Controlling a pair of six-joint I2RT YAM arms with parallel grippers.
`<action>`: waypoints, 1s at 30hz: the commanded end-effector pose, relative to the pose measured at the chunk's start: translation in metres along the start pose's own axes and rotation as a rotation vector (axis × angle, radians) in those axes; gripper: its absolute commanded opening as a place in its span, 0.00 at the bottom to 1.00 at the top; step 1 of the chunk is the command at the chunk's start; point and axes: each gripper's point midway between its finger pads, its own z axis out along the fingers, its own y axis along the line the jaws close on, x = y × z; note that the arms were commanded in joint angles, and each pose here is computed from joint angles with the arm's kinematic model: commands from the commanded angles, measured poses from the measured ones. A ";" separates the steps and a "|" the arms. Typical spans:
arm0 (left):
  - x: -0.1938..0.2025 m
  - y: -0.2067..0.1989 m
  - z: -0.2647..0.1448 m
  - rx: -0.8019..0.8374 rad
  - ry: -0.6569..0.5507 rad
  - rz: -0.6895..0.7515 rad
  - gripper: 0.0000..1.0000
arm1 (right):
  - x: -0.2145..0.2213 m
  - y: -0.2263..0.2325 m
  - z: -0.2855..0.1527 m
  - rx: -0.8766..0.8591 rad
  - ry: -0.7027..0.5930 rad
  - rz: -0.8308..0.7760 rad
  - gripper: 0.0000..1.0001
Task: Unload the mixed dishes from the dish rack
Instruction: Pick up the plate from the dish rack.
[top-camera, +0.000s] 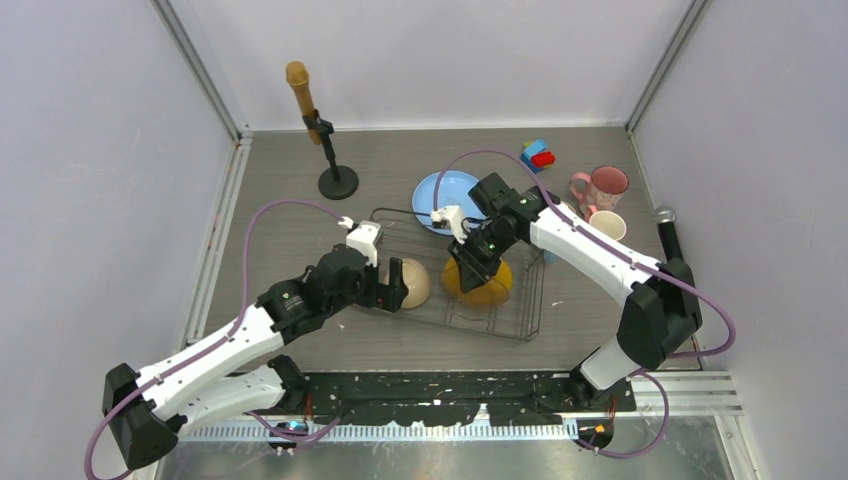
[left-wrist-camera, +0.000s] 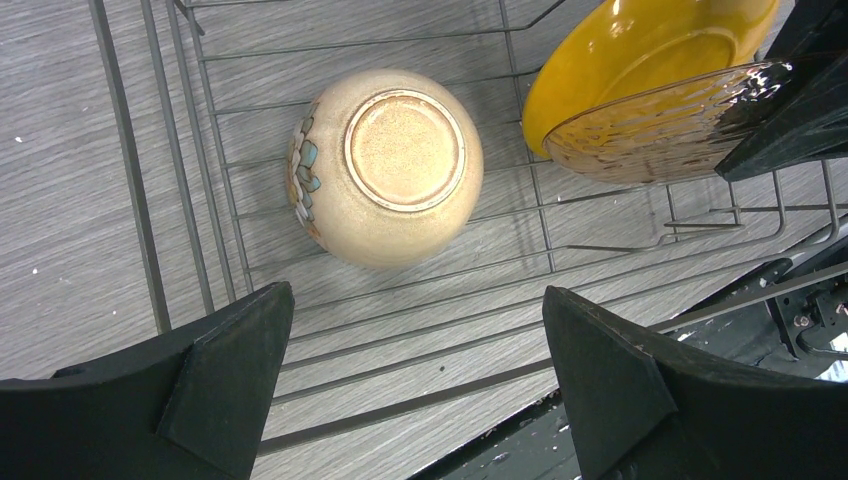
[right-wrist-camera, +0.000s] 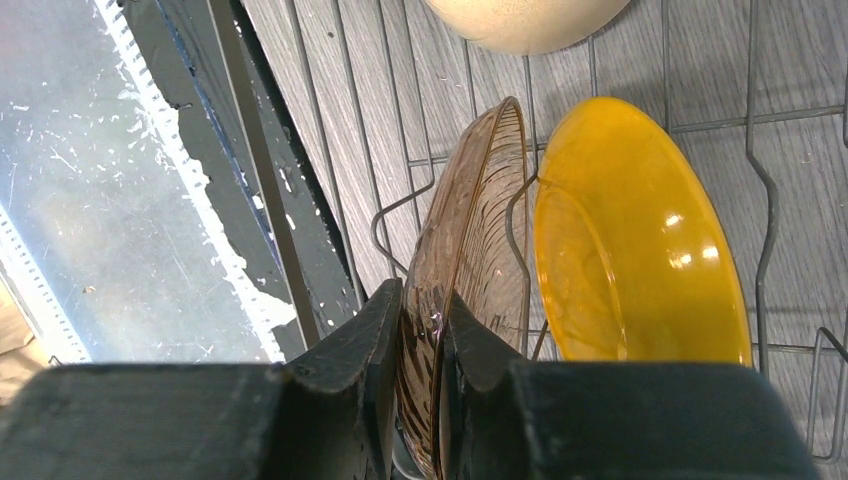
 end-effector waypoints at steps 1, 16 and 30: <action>-0.013 -0.006 -0.001 0.030 -0.052 -0.014 1.00 | -0.019 0.009 -0.024 0.014 -0.069 -0.069 0.18; -0.019 -0.011 -0.002 0.050 -0.061 -0.004 1.00 | -0.031 0.027 -0.063 0.010 -0.086 -0.181 0.17; -0.022 -0.012 -0.005 0.052 -0.071 -0.010 1.00 | -0.043 0.056 -0.098 -0.032 -0.161 -0.357 0.16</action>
